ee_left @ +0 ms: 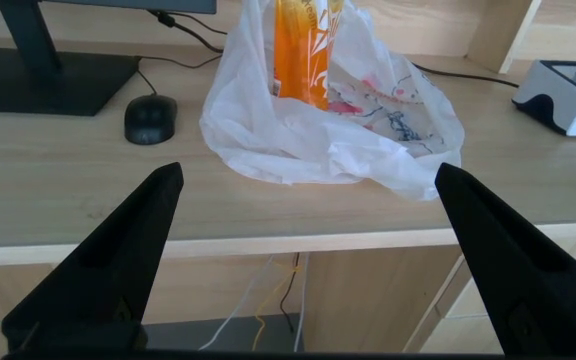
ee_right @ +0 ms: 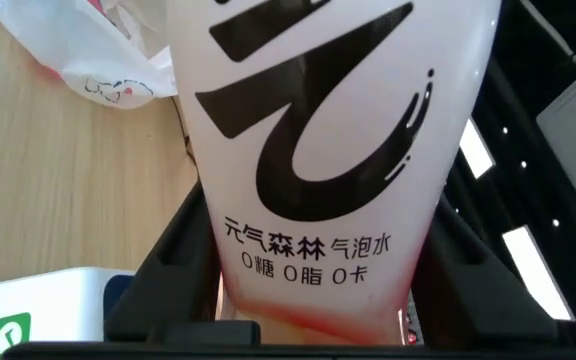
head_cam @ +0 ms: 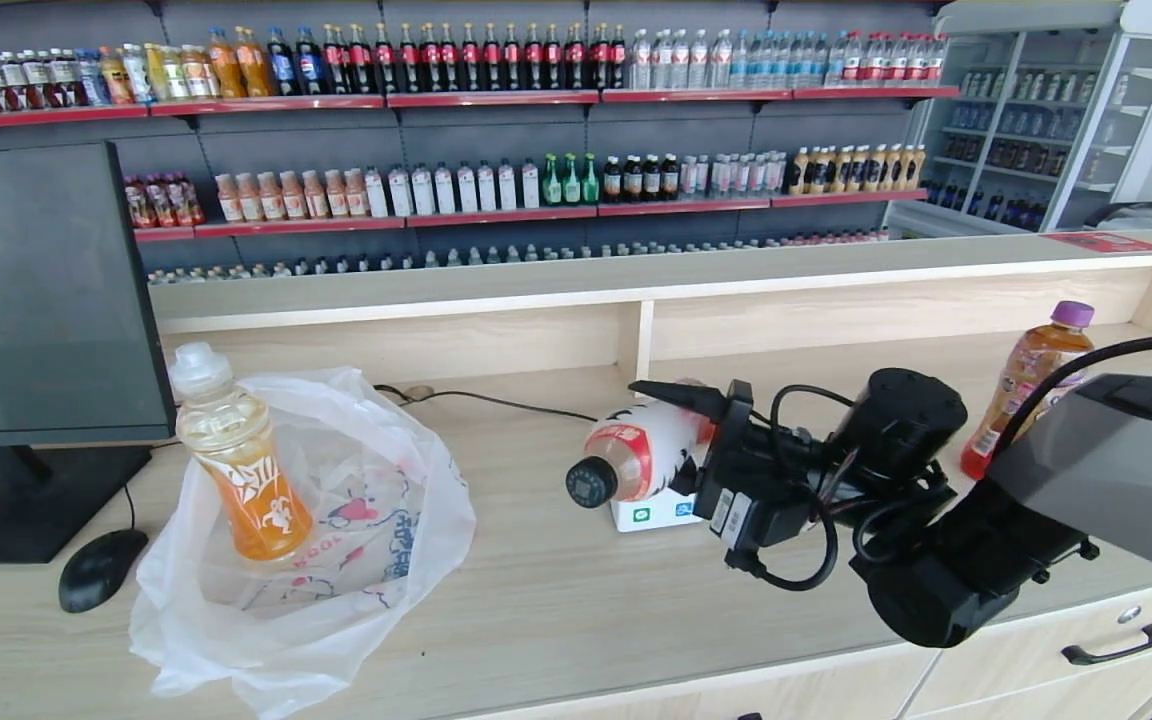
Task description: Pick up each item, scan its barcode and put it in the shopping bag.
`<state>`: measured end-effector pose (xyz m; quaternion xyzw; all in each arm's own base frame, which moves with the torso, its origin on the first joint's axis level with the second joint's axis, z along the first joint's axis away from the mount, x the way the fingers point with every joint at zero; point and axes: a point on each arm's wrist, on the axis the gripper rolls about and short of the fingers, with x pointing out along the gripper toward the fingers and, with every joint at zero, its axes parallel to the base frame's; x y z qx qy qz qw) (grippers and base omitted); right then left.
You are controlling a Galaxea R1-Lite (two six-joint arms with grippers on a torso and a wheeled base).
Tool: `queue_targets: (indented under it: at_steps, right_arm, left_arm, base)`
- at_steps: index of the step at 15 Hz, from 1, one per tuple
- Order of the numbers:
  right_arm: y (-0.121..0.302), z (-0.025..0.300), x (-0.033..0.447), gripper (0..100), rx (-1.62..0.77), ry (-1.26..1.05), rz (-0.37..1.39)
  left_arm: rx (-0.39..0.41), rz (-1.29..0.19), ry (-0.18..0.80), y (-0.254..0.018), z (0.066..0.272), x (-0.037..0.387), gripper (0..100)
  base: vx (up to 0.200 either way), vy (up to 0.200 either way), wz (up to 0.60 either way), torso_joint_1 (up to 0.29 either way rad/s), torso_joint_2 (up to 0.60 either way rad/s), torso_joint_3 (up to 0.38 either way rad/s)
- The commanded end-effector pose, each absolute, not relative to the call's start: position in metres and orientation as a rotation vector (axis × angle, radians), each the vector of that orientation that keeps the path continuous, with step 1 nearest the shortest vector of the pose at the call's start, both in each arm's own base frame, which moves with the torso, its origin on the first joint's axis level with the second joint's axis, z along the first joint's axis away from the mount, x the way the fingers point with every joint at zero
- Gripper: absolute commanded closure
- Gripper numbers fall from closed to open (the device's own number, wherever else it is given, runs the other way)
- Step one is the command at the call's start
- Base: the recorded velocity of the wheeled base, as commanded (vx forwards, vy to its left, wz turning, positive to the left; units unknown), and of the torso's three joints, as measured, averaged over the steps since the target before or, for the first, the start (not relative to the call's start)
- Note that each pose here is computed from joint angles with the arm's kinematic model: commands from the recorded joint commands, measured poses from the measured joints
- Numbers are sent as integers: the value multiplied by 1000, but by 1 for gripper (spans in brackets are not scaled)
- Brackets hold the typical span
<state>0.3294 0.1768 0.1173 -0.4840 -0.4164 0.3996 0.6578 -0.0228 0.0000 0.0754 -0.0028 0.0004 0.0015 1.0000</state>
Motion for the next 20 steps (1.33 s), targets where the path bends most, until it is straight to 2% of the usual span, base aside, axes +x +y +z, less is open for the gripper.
queue_targets:
  at_steps: [1,8,14,20]
  right_arm:
    - [176,113,332,100,-1104,-948,913]
    - [182,117,344,100,-1110,-1088,981]
    - [159,101,367,100,-1133,-1055,983]
    - [154,91,373,100,-1133,-1024,984]
  left_arm:
    - [-5,3,2,0,76,-23,0]
    - [-5,3,0,0,75,-23,0]
    - [-6,3,0,0,75,-23,0]
    - [-6,3,0,0,75,-23,0]
  base:
    - [0,0,0,0,0,0]
    - [0,0,0,0,0,0]
    - [0,0,0,0,0,0]
    - [0,0,0,0,0,0]
